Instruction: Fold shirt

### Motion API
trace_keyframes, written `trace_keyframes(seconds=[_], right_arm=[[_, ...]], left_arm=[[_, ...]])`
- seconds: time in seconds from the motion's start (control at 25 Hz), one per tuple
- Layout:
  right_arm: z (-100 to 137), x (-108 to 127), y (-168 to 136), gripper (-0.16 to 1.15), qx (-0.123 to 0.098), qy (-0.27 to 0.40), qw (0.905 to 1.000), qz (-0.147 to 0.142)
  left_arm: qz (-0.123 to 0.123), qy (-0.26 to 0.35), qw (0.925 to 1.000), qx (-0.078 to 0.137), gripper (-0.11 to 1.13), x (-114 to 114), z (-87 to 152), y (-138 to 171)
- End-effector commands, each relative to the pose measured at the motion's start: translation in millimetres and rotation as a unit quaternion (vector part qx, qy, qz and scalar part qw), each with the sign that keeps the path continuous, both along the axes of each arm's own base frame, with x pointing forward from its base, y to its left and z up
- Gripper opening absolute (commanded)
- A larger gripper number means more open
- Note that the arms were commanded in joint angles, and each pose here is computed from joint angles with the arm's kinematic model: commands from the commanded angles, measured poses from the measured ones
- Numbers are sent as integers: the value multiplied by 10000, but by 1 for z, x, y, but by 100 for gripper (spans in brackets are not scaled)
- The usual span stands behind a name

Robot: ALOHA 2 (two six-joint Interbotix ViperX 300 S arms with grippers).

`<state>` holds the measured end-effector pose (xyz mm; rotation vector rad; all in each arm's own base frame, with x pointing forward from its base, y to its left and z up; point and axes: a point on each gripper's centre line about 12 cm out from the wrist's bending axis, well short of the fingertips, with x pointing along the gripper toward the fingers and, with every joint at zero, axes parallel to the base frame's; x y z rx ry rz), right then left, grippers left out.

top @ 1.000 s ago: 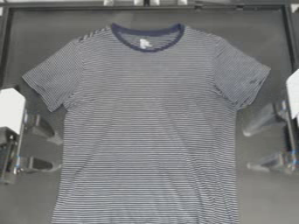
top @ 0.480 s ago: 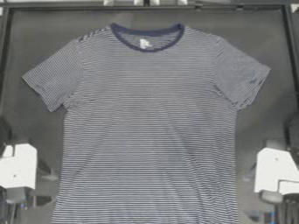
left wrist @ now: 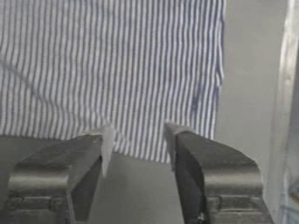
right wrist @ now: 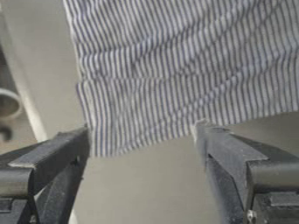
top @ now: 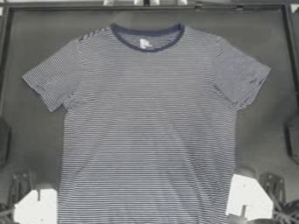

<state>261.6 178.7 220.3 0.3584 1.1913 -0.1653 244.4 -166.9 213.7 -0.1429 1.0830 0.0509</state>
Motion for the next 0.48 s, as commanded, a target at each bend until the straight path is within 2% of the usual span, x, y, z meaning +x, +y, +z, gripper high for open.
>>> trace_keyframes(seconds=[0.04,0.28,0.48], right_arm=[[-7,0,11,98,40,-45,10000,7],[-28,5,20,98,-6,-18,10000,-10],[-53,7,22,98,-49,82,10000,5]], left_arm=[[-57,-15,10000,-34,78,9,-3,-13],[-130,195,9997,99,78,16,-30,-22],[-52,363,9992,150,78,16,-50,-23]])
